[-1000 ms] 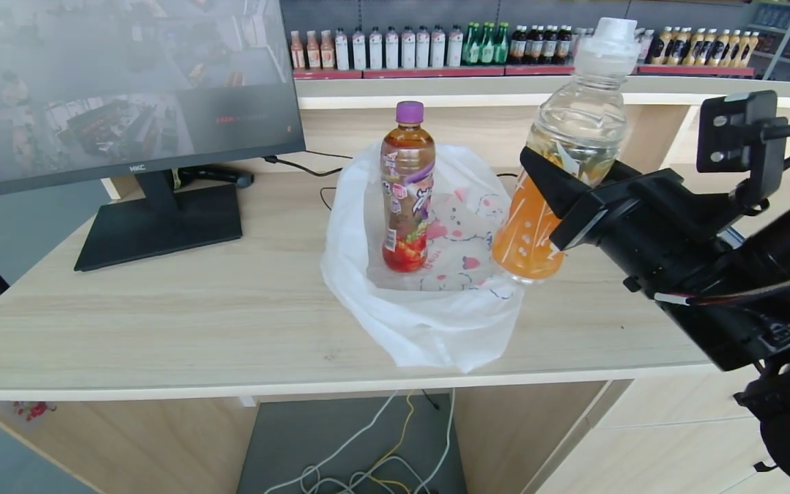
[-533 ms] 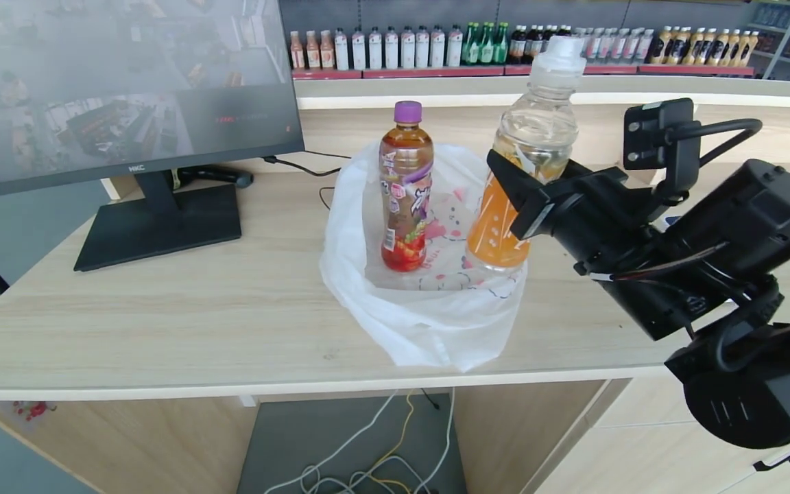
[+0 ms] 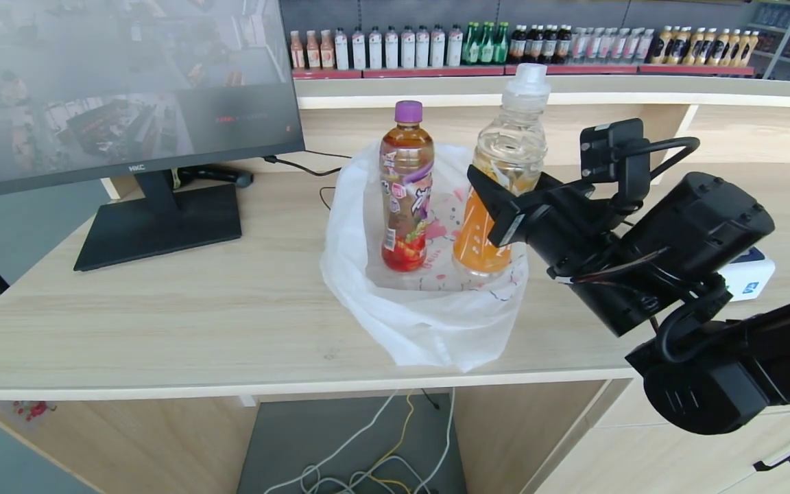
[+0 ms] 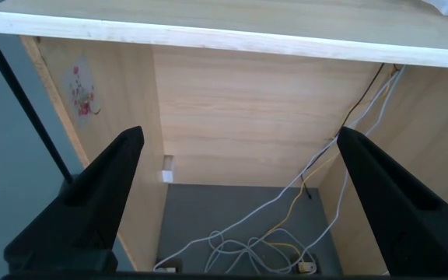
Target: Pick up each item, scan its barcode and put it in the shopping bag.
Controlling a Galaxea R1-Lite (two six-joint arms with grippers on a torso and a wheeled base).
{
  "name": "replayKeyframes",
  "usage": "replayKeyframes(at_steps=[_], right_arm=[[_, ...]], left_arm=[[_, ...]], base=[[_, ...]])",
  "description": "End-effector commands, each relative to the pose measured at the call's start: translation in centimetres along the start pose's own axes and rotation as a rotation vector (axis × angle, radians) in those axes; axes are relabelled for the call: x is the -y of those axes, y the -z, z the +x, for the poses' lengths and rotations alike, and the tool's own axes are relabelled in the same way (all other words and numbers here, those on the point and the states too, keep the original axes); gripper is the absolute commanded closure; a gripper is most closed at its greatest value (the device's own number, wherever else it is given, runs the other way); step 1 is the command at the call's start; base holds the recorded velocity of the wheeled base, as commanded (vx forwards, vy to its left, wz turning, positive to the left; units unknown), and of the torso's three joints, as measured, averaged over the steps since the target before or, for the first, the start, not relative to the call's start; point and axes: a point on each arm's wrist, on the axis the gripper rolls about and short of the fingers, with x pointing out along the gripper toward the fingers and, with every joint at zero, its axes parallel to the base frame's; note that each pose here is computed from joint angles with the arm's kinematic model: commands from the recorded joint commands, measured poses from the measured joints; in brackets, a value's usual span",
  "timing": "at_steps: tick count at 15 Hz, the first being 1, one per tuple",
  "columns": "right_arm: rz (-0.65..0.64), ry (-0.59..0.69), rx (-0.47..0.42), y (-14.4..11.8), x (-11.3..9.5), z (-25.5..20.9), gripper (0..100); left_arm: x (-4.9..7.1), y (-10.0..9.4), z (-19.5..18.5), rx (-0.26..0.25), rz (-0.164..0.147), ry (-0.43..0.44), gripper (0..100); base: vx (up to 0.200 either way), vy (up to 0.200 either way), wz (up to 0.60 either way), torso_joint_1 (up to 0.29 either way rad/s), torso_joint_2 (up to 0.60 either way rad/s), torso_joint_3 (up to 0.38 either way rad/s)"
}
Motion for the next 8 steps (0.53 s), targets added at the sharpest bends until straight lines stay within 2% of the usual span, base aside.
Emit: replayKeyframes(at_steps=[1,4,8], right_arm=[[-0.005,0.008,-0.007,0.3,0.3,0.1,100],[-0.014,0.027,-0.016,0.8,1.0,0.2,100],[-0.015,0.028,-0.018,1.5,1.0,0.9,100]], left_arm=[[0.0,0.0,0.0,0.0,0.0,-0.001,0],[0.0,0.0,0.0,0.0,0.0,-0.001,0],[0.0,0.0,0.0,0.0,0.0,-0.001,0]], base=[[0.0,0.0,0.0,0.0,0.0,0.0],[0.0,0.0,0.0,0.0,0.0,0.0],[0.0,0.0,0.0,0.0,0.0,0.0]])
